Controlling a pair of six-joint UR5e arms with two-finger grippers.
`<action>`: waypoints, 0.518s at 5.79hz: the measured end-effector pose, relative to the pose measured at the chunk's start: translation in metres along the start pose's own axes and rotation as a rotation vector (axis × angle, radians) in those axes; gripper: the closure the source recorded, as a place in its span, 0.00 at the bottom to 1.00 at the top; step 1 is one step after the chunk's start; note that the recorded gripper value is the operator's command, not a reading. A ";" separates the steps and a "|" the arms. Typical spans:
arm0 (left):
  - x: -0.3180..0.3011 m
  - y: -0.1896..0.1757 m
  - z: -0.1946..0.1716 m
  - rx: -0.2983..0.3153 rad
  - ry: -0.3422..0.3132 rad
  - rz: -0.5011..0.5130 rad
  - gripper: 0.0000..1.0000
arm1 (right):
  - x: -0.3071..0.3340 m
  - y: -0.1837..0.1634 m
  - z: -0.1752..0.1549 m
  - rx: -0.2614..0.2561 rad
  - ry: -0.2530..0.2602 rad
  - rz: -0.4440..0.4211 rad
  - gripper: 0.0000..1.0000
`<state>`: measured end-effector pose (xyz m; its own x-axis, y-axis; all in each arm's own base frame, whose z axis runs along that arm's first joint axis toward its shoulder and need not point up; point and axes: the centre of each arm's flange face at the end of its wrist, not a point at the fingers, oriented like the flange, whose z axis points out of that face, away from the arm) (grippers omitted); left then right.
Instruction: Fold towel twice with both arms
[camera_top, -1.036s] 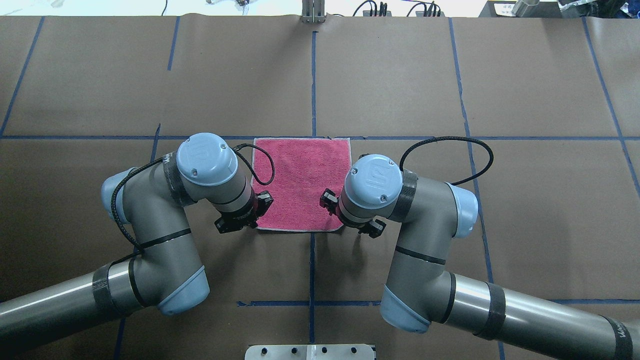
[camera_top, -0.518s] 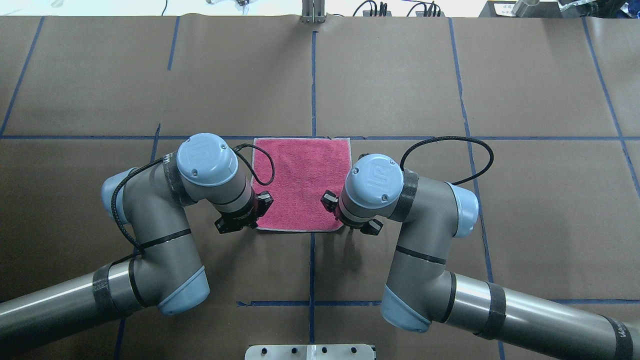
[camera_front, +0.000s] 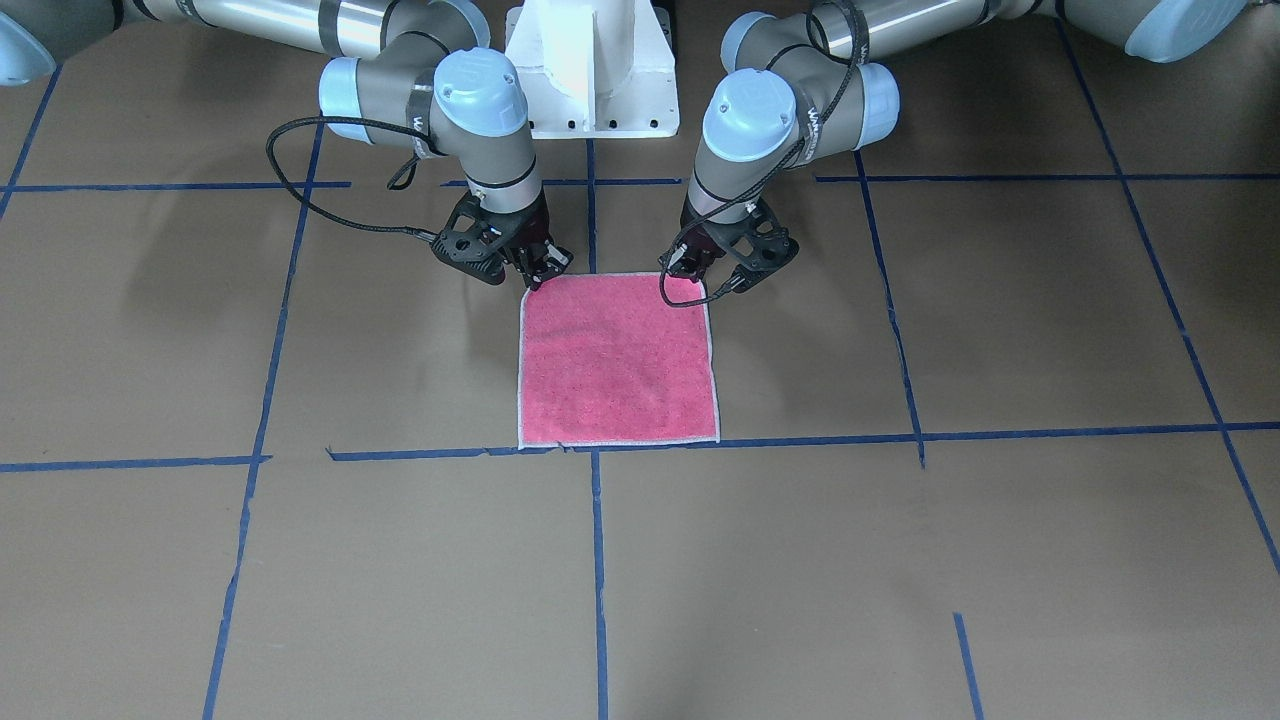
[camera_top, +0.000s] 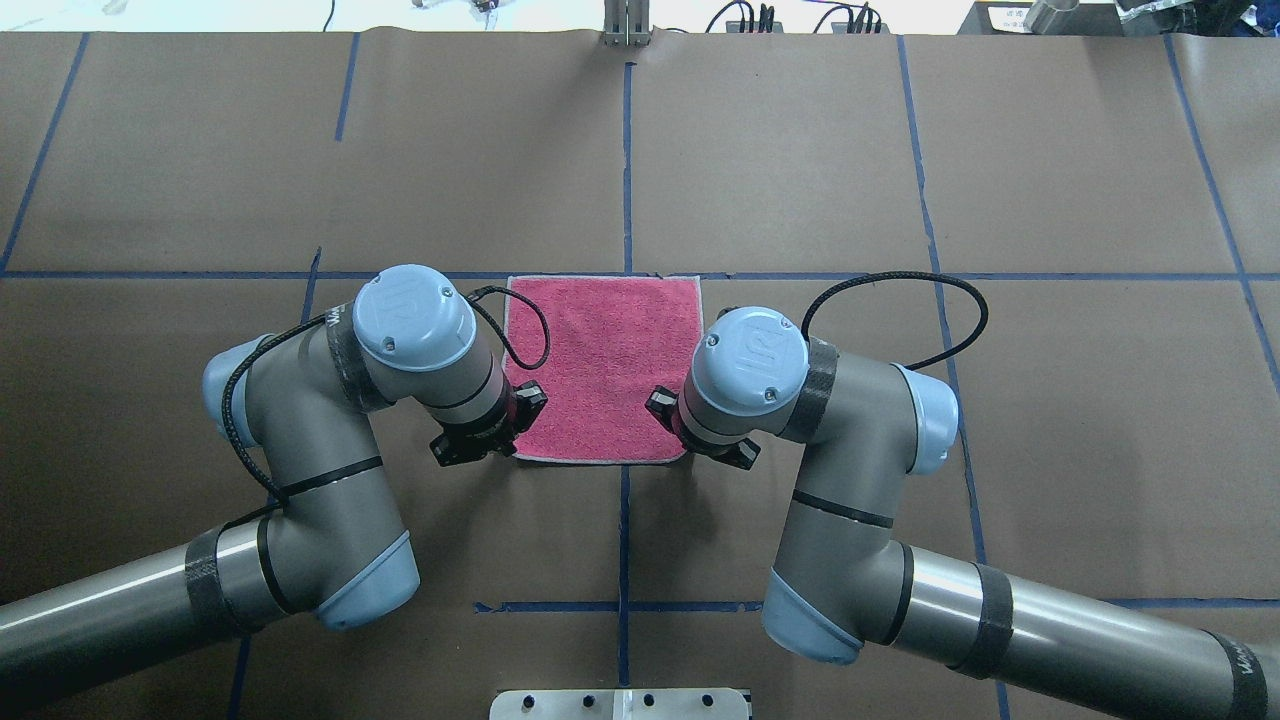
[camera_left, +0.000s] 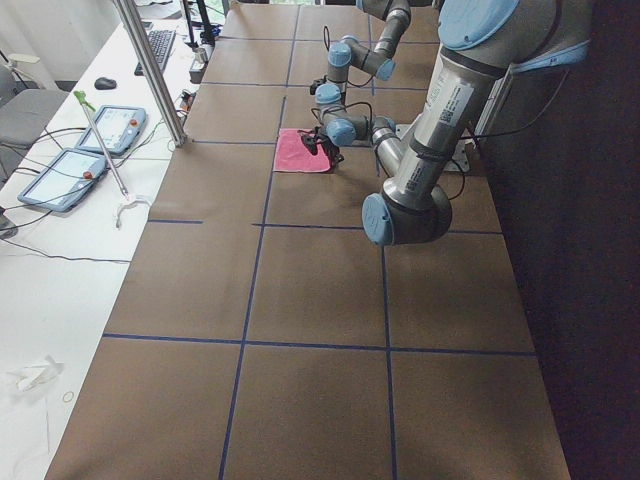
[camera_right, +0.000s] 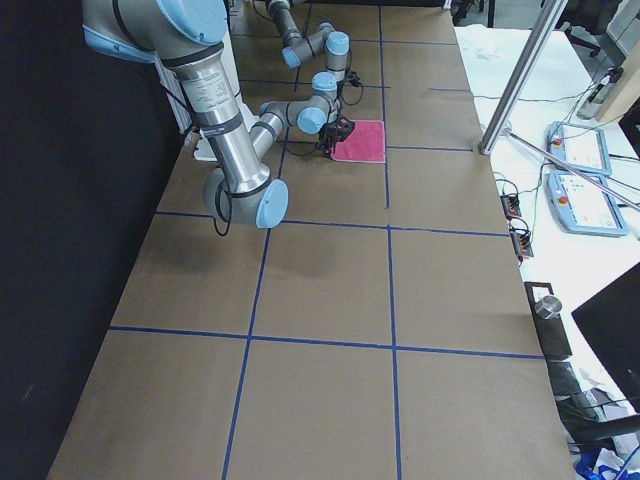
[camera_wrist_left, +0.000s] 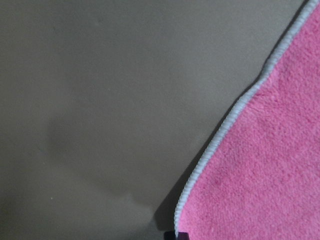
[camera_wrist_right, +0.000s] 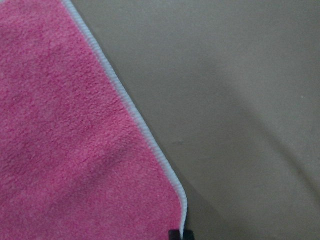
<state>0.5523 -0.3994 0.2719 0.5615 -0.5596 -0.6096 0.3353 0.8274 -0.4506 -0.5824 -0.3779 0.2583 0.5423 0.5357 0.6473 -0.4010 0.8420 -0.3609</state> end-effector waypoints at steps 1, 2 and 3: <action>0.000 0.000 -0.002 0.000 0.001 0.001 0.97 | 0.000 -0.002 -0.001 -0.001 0.000 0.001 1.00; 0.000 0.000 -0.002 0.000 0.001 0.001 0.97 | -0.001 -0.003 -0.004 -0.003 -0.004 0.002 1.00; 0.000 0.000 -0.002 0.001 0.001 0.001 0.99 | -0.002 -0.005 -0.006 -0.004 -0.009 0.003 1.00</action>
<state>0.5504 -0.3991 0.2703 0.5613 -0.5588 -0.6105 0.3352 0.8279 -0.4497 -0.5773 -0.3825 0.2544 0.5346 0.5379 0.6518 -0.4001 0.8405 -0.3655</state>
